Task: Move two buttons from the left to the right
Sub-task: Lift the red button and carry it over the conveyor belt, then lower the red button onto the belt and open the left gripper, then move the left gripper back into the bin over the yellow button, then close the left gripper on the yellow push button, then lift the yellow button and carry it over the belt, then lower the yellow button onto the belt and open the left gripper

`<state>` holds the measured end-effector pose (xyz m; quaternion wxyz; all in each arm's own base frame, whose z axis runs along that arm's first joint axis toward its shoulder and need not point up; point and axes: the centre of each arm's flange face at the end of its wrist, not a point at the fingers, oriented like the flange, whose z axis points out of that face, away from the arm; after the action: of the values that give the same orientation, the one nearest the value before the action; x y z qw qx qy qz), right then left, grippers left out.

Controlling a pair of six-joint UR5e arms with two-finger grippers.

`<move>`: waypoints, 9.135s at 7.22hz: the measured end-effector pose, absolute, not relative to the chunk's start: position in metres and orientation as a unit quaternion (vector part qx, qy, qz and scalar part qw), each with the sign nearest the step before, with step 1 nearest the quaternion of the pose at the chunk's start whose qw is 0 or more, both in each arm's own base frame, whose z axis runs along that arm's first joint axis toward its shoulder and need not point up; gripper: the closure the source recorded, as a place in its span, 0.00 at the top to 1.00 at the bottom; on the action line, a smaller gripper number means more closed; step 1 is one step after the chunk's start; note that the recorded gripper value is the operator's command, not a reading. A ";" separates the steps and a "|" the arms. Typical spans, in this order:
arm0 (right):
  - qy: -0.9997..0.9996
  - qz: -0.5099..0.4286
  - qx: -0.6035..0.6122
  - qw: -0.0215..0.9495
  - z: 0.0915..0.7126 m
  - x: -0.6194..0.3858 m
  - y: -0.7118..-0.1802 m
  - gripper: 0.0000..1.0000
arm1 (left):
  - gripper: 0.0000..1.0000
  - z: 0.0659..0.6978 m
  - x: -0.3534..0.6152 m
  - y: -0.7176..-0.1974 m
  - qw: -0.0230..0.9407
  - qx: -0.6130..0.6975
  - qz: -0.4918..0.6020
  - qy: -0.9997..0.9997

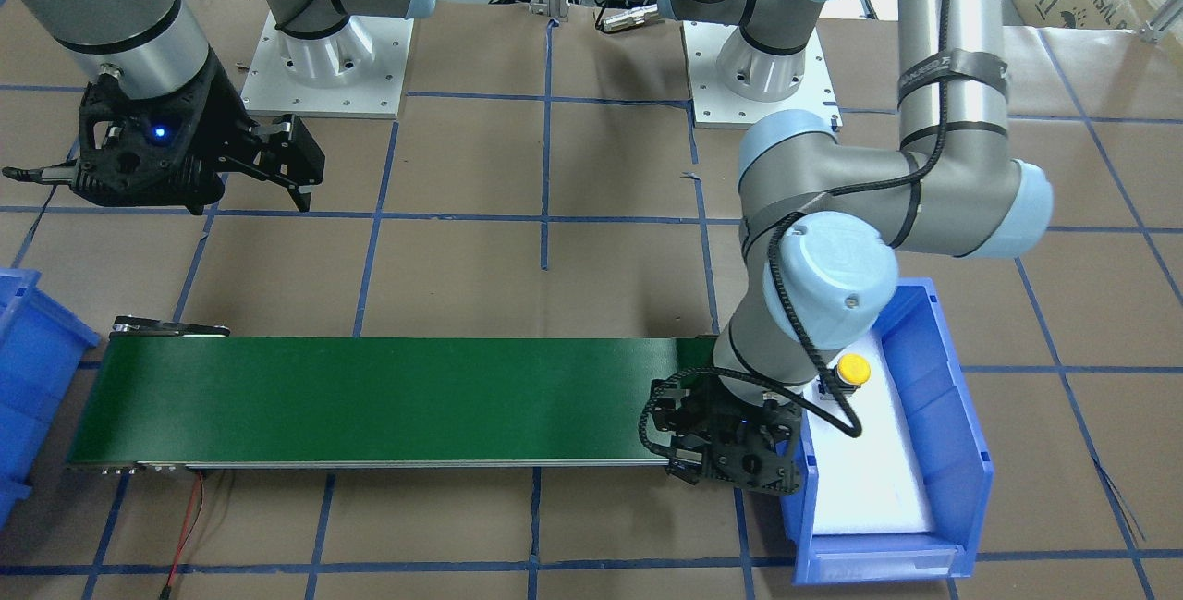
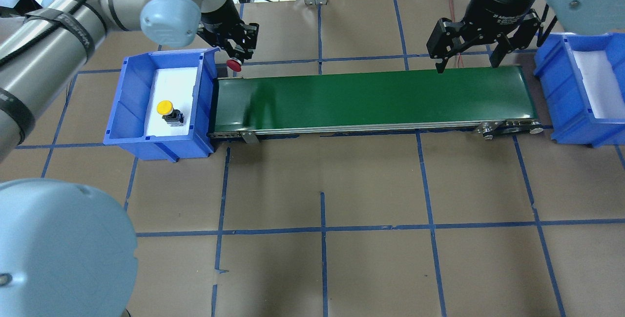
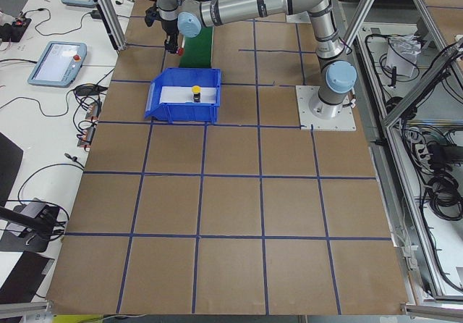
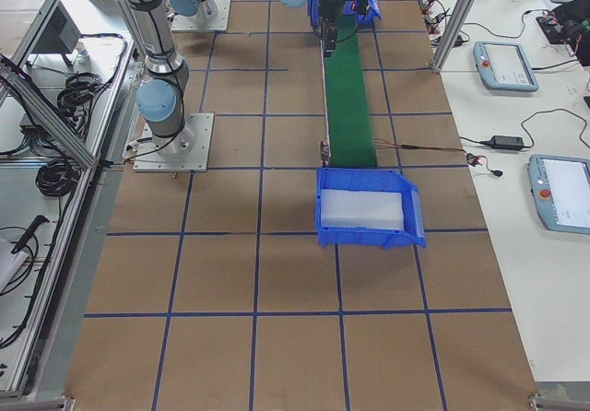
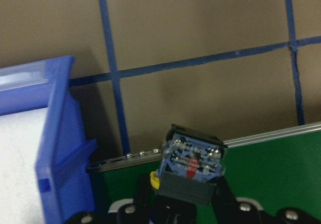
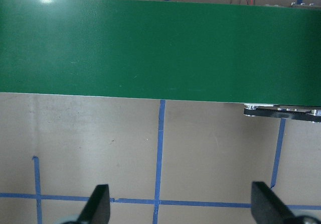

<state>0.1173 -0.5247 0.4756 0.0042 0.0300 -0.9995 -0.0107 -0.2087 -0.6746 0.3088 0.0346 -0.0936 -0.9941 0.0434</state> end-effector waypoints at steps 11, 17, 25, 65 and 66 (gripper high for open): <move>-1.000 -0.014 0.026 0.008 0.475 0.113 -0.524 1.00 | 0.40 0.271 -0.233 -0.618 0.046 -0.522 0.046 -0.851; -0.999 -0.014 0.027 0.009 0.475 0.112 -0.524 1.00 | 0.90 0.283 -0.226 -0.622 0.043 -0.532 0.052 -0.844; -1.000 -0.010 0.027 0.009 0.477 0.112 -0.525 1.00 | 1.00 0.330 -0.010 -0.621 0.039 -0.056 0.033 -0.997; -0.994 -0.011 0.111 -0.019 0.475 0.088 -0.531 1.00 | 1.00 0.297 -0.267 -0.630 0.025 0.047 -0.030 -0.998; -0.991 -0.011 0.134 -0.019 0.475 0.088 -0.531 1.00 | 1.00 0.309 -0.265 -0.631 0.028 0.050 -0.021 -0.998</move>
<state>0.0881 -0.5307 0.4752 -0.0191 0.1340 -0.9907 -0.0108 -0.2650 -0.6308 0.3094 0.0281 0.0497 -0.9981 -0.0209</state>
